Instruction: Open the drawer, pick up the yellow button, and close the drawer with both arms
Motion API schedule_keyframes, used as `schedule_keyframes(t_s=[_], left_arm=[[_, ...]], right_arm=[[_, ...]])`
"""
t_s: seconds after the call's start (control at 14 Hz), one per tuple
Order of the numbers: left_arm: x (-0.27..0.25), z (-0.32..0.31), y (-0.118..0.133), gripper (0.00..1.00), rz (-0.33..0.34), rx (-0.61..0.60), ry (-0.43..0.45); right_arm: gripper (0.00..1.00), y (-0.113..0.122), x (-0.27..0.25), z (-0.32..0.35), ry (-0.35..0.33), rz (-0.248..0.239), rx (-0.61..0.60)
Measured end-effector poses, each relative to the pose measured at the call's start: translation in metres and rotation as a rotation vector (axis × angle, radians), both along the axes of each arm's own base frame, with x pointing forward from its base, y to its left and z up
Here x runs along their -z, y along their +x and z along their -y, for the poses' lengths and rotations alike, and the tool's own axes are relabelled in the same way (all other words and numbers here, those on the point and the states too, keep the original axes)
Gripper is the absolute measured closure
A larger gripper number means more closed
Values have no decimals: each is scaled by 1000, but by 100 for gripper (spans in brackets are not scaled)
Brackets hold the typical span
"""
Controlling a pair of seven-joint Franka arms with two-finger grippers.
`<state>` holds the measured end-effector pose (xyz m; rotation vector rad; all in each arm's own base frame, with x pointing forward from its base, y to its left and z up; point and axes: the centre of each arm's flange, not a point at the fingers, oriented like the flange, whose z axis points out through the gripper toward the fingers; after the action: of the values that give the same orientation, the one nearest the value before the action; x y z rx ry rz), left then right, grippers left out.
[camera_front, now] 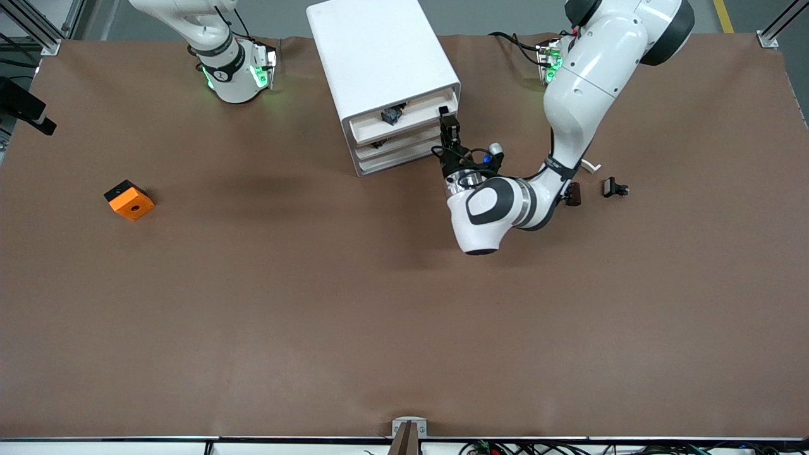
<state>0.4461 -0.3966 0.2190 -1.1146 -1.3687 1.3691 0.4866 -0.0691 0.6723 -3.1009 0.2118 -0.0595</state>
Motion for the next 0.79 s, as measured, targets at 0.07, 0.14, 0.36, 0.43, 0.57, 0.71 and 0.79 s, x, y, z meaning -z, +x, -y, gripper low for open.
schedule_keyframes(t_s=[0.07,0.14,0.36,0.43,0.57,0.71,0.79], left_arm=[[0,-6,5,85,0,-13,2],[0,-10,9,85,1,-24,2],[0,-16,15,85,5,-39,3],[0,-16,16,85,6,-42,2],[-2,-19,21,85,13,-52,0],[-4,-27,29,85,19,-71,-1],[-4,-32,34,85,22,-84,-1]], right_arm=[[0,0,0,0,0,0,0],[0,0,0,0,0,0,0],[0,0,0,0,0,0,1],[0,0,0,0,0,0,1],[0,0,0,1,0,0,1],[0,2,3,0,1,-8,1],[0,7,10,-1,1,-24,-1]])
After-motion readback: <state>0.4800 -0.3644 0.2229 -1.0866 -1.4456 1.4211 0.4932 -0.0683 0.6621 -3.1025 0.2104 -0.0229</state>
